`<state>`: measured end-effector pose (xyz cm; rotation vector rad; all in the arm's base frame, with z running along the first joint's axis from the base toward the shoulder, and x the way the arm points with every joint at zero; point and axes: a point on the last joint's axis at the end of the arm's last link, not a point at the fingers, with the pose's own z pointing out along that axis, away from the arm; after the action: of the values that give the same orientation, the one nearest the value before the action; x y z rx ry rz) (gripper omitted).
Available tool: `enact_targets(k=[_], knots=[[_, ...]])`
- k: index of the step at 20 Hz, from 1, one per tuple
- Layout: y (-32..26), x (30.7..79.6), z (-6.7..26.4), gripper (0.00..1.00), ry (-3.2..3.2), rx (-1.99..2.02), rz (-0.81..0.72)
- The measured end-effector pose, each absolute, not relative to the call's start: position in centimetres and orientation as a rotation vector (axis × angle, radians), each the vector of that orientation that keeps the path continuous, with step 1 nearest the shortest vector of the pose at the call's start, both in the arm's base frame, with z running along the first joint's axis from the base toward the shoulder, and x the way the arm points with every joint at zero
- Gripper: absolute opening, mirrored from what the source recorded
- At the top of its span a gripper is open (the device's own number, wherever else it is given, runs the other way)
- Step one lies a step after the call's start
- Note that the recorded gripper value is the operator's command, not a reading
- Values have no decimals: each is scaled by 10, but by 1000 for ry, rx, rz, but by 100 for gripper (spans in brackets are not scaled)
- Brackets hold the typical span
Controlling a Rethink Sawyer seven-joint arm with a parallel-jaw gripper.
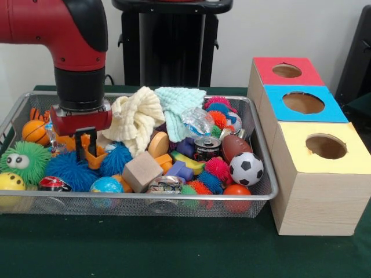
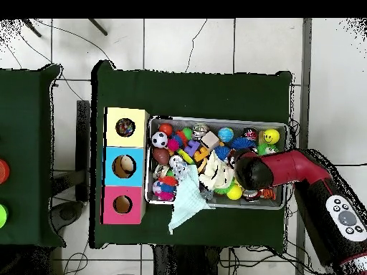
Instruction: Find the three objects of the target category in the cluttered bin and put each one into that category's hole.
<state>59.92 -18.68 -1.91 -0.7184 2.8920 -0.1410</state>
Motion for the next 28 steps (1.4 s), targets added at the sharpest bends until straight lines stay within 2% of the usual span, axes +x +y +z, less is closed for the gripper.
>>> enact_targets(k=[6, 13, 18, 26, 27, 28], knots=[[-158, 586, 9, 0, 2884, -792, -175], [-113, 578, 31, 0, 2876, -774, -112], [-96, 574, 30, 0, 2867, -756, -81], [-101, 570, 25, 0, 2870, -672, -64], [-103, 570, 25, 100, 2870, -657, -64], [-103, 570, 25, 100, 2870, -655, -64]])
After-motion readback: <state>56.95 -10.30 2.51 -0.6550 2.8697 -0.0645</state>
